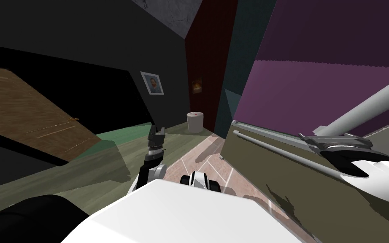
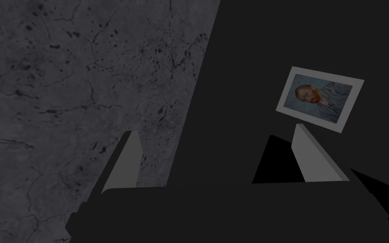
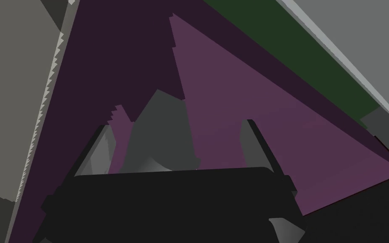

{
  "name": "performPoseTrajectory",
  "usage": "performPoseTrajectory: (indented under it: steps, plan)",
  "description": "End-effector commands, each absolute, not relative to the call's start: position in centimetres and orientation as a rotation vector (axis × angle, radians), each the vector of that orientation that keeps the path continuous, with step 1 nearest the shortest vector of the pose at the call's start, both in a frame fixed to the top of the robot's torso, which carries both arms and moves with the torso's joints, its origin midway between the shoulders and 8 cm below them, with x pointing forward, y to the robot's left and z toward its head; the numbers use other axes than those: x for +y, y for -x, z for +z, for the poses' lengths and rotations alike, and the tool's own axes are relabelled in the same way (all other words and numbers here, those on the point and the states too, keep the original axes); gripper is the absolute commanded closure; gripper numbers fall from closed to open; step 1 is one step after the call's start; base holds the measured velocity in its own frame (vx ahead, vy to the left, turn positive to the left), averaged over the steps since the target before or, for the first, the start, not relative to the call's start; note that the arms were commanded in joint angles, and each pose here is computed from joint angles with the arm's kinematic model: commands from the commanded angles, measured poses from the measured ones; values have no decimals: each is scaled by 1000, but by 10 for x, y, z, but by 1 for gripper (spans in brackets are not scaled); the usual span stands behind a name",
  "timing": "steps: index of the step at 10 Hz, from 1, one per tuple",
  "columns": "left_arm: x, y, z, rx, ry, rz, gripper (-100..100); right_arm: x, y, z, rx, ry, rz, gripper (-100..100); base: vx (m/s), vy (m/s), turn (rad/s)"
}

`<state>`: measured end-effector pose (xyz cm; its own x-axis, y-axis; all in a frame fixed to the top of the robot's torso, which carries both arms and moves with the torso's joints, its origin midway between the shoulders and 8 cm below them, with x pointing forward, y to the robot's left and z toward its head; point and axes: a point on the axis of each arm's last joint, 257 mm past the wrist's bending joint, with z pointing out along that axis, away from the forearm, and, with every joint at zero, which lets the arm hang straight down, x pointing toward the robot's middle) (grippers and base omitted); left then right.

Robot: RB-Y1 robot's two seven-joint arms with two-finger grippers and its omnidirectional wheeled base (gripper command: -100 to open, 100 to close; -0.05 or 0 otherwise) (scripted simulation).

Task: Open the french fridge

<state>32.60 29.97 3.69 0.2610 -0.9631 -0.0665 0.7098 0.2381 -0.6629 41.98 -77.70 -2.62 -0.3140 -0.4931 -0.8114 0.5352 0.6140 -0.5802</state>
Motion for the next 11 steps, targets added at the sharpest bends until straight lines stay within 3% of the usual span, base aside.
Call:
performPoseTrajectory:
  steps: [1,6,7,11]
  plan:
    - [300,-326,37,526,575,-1221,0,-788,-415,-25,1598,-54,-1053,-100,-68,-5,102]
    - [300,-326,37,526,575,-1220,0,-804,-407,-27,1611,-97,-1083,-100,-57,-9,105]
    - [300,-326,37,526,576,-1220,0,-796,-411,-26,1605,-76,-1071,100,47,6,-206]
    - [300,-326,37,526,576,-1220,0,-779,-419,-25,1592,-33,-1035,100,94,20,-164]
